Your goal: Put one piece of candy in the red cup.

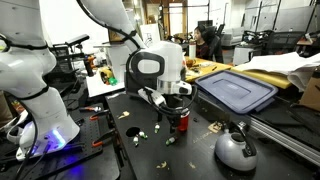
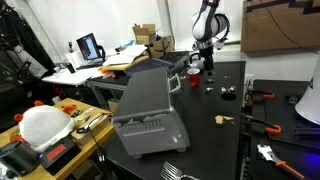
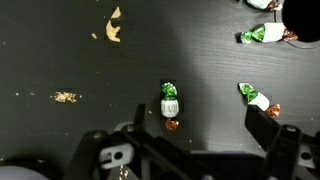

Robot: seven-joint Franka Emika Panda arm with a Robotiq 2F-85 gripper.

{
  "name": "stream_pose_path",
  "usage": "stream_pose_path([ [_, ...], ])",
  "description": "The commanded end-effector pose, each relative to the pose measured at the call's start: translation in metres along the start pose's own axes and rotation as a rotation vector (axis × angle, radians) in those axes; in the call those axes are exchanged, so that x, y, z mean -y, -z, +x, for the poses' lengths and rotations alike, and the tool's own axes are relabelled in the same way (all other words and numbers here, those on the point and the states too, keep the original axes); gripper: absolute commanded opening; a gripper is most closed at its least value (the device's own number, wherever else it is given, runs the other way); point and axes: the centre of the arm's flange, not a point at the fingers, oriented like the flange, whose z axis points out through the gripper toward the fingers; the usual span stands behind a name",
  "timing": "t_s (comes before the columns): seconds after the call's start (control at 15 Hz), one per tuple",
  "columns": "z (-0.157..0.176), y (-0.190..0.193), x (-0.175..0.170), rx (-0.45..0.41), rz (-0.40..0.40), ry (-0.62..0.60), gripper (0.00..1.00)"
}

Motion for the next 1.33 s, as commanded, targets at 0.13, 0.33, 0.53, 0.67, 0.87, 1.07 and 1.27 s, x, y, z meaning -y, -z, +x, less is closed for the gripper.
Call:
stream_pose_path([
  [0.13, 0.02, -0.002, -0.03, -0.028, 0.031, -0.052, 1.0],
  [0.33, 0.022, -0.007, -0.042, -0.027, 0.033, -0.077, 1.0],
  [0.53, 0.018, -0.014, -0.052, -0.015, 0.035, -0.089, 1.0],
  [0.67, 0.014, -0.019, -0.055, -0.009, 0.043, -0.099, 1.0],
  [0.87, 0.007, -0.025, -0.055, 0.003, 0.062, -0.099, 1.0],
  [1.07, 0.002, -0.032, -0.053, 0.015, 0.07, -0.099, 1.0],
  [1.27, -0.003, -0.038, -0.048, 0.021, 0.078, -0.091, 1.0],
])
